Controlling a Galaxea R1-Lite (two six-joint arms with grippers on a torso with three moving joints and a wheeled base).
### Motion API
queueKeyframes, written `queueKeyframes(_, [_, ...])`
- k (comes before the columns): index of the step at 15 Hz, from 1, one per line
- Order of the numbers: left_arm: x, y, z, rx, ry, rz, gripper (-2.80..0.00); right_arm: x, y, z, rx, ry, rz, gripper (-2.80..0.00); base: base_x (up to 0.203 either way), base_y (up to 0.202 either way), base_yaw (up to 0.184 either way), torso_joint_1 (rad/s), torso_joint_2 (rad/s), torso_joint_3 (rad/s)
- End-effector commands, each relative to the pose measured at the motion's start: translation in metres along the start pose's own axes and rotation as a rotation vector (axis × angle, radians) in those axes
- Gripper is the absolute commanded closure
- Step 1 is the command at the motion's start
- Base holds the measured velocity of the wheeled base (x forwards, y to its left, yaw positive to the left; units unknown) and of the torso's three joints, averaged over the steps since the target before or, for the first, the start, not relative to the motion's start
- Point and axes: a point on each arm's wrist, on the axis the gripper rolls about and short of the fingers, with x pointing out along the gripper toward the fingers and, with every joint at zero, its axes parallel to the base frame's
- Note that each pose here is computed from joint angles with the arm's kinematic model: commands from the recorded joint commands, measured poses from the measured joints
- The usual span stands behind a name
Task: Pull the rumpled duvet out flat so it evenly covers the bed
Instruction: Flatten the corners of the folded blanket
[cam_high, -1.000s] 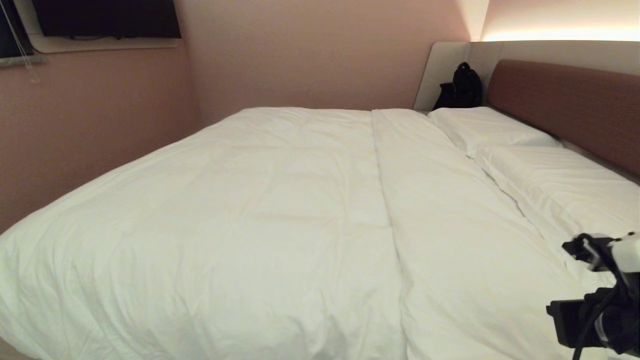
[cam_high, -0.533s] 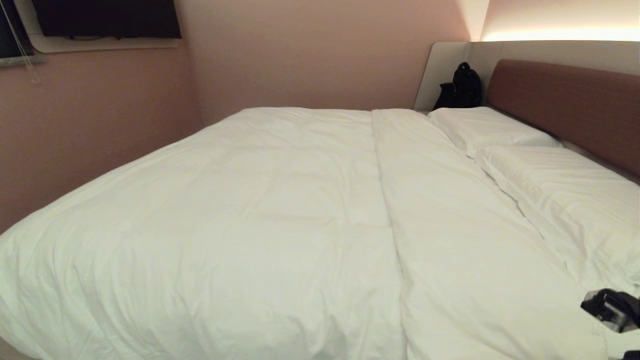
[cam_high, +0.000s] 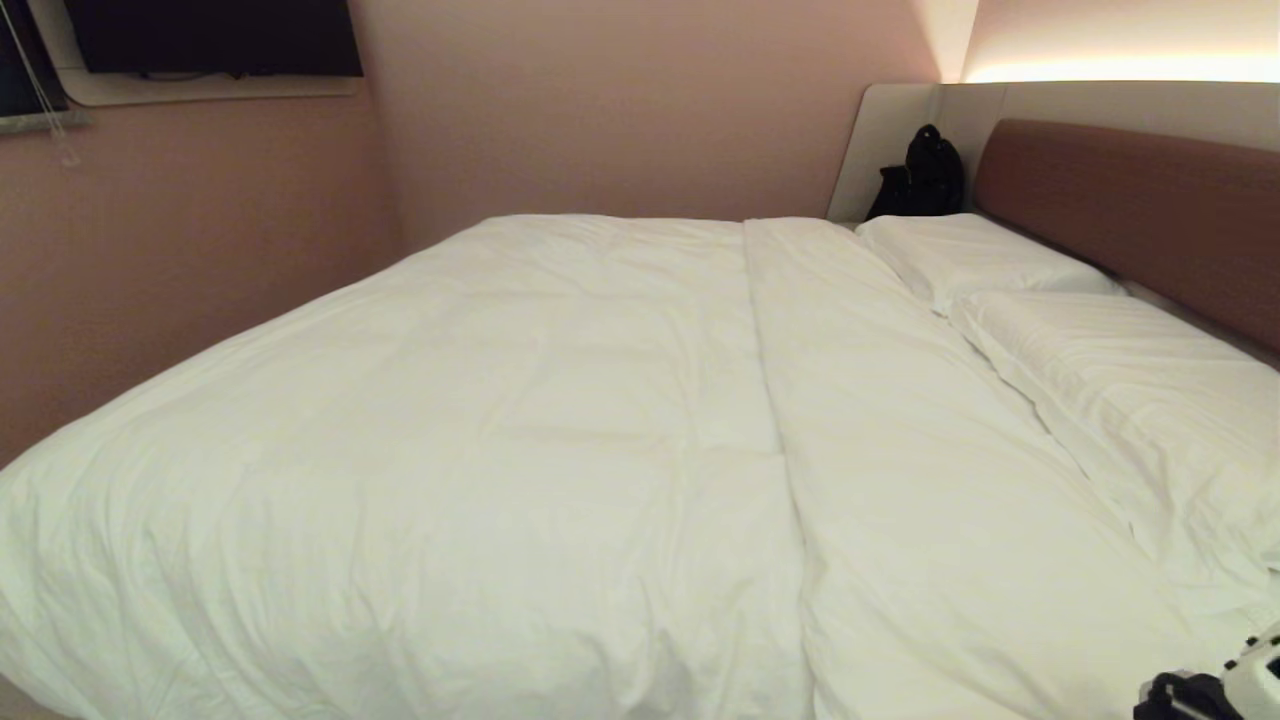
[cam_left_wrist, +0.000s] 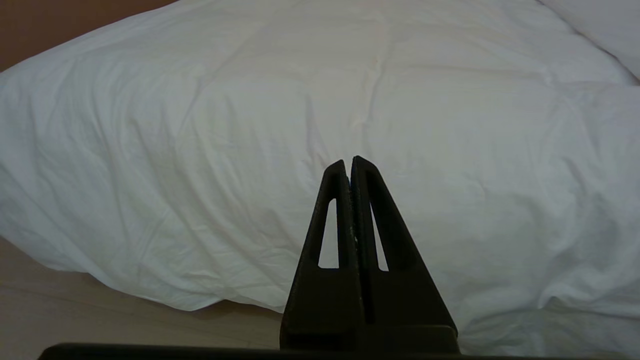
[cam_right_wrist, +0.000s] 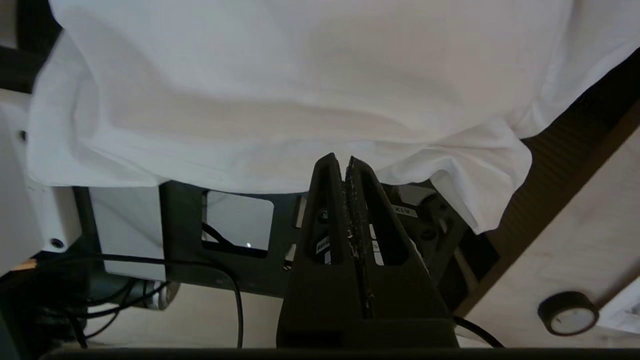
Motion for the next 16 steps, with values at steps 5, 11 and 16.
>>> queueKeyframes(5, [0.0,0.0,0.0,0.0,-0.001,0.0,0.0,0.013,0.006,0.022,-0.124,-0.072,0.014,0.0,0.0,0.0,0.0,0.0,0.0,0.0])
queueKeyframes(11, [0.0,0.0,0.0,0.0,-0.001,0.001,0.0,0.03,0.01,0.036,-0.215,-0.029,0.011,0.0,0.0,0.0,0.0,0.0,0.0,0.0])
queueKeyframes(16, [0.0,0.0,0.0,0.0,-0.001,0.001,0.0,0.055,0.013,0.047,-0.363,-0.021,0.01,0.0,0.0,0.0,0.0,0.0,0.0,0.0])
